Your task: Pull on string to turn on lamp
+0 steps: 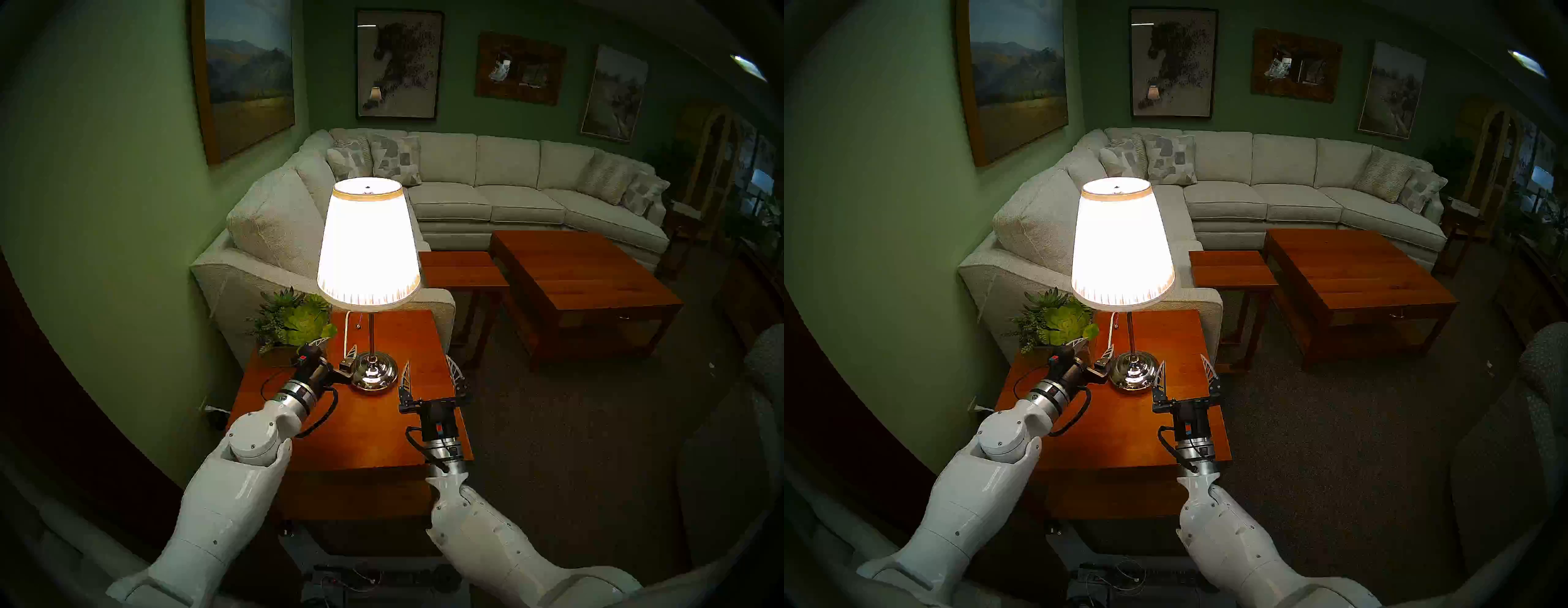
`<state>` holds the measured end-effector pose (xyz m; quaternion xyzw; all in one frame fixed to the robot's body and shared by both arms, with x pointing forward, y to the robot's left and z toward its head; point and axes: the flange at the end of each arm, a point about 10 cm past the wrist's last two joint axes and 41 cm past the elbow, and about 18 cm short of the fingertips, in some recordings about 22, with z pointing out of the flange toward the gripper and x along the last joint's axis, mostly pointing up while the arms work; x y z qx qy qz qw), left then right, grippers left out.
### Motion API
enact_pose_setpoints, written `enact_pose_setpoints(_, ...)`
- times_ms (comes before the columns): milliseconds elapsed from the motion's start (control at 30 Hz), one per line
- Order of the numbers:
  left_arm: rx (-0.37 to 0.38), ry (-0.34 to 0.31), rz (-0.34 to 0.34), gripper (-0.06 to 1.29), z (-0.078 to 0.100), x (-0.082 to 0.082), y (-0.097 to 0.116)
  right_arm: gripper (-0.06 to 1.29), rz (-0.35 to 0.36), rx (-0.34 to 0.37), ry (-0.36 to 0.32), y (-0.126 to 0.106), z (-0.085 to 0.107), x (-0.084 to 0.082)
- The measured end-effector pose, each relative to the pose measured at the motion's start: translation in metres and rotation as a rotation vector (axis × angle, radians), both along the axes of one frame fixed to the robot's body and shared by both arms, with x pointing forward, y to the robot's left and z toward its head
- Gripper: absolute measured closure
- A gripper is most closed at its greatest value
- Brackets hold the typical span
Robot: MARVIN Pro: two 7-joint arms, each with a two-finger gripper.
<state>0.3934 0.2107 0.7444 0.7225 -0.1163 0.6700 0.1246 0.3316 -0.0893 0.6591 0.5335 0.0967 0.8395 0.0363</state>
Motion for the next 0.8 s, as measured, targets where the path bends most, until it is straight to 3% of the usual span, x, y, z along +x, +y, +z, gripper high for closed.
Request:
enact_pose_setpoints(133,0.001,-0.012,0.02,0.16,0.004,-0.007,0.01,0.01,0.0,0.0,0.0,0.0,0.0,0.0)
enact_pose_setpoints(300,0.003,-0.023,0.068,0.05,0.01,-0.021,0.033,0.01,-0.001,0.0,0.0,0.0,0.0,0.0)
enact_pose_setpoints(567,-0.029,-0.026,0.164,0.02,0.016,-0.041,0.07,0.01,-0.001,0.0,0.0,0.0,0.0,0.0)
enact_pose_setpoints(800,-0.059,-0.004,0.182,0.0,0.009,-0.056,0.08,0.01,-0.001,0.001,0.0,0.0,0.0,0.0)
